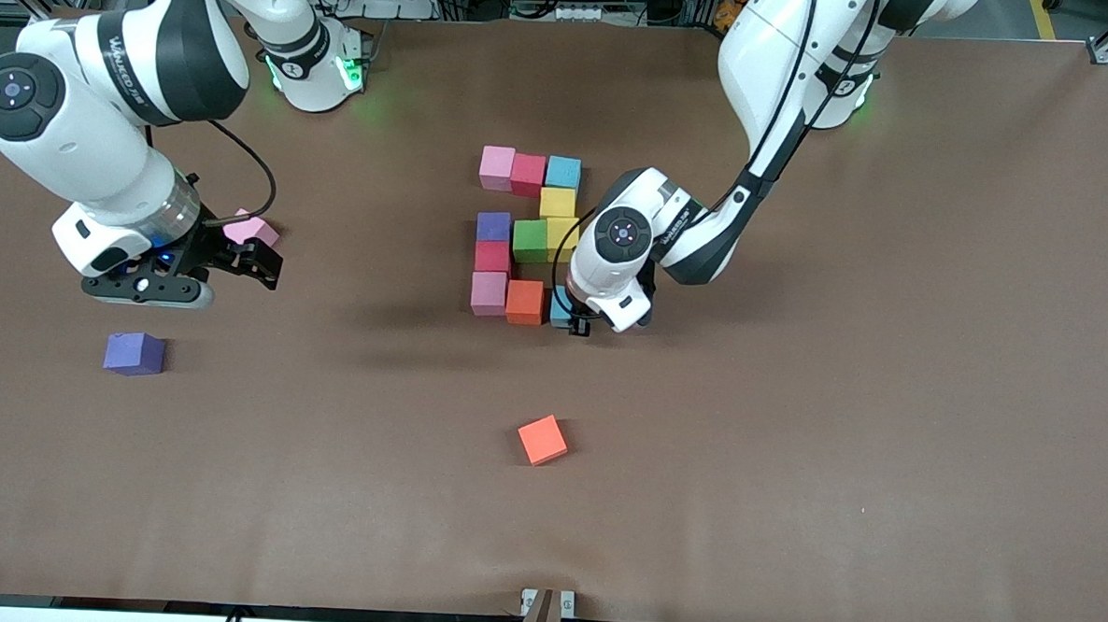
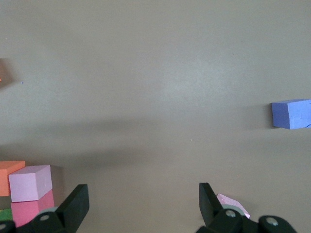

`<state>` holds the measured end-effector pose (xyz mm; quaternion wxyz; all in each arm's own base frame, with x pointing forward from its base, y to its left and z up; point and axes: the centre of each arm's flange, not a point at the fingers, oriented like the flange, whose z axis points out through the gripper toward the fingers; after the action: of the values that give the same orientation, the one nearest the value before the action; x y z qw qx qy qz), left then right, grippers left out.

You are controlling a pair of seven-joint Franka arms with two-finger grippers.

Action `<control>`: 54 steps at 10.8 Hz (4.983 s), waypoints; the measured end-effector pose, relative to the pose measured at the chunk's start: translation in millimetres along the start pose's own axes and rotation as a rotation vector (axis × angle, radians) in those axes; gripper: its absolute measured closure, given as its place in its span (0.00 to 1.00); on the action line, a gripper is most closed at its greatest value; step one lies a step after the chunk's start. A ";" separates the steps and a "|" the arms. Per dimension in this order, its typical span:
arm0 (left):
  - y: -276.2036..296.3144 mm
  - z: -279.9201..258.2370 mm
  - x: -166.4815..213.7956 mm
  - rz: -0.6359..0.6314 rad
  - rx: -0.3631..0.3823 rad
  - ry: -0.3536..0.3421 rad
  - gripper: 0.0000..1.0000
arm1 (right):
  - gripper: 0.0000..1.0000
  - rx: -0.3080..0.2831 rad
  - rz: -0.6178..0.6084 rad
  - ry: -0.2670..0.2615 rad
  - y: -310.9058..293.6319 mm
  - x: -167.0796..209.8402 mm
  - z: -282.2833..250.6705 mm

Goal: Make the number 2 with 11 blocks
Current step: 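Carry the cyan block to the cluster with the left gripper, then lower the cyan block beside the orange block with the left gripper, then release cyan and lift the left gripper while the right gripper retracts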

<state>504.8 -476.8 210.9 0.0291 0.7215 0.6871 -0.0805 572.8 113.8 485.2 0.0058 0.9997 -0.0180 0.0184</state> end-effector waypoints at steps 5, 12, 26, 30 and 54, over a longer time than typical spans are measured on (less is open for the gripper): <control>-8.4 5.6 -5.4 0.013 0.000 0.001 0.43 | 0.00 -0.001 0.002 -0.003 4.6 -0.9 1.6; -15.6 14.0 -11.5 0.025 -0.009 -0.005 0.43 | 0.00 -0.003 -0.017 -0.010 13.5 -1.8 4.8; -22.2 28.2 -15.4 0.033 -0.003 0.004 0.07 | 0.00 -0.004 -0.021 -0.017 12.7 -3.3 8.0; -18.6 25.4 -14.7 0.024 -0.012 0.006 0.00 | 0.00 -0.010 -0.051 -0.048 13.7 -6.2 8.3; 99.4 -239.3 124.3 0.218 -0.174 0.126 0.00 | 0.00 0.063 0.012 0.024 157.2 -15.0 -153.6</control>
<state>627.3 -323.0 420.5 0.0571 0.7902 0.6096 0.0283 546.5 -40.9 639.8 -0.0258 0.9989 -0.0234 0.0311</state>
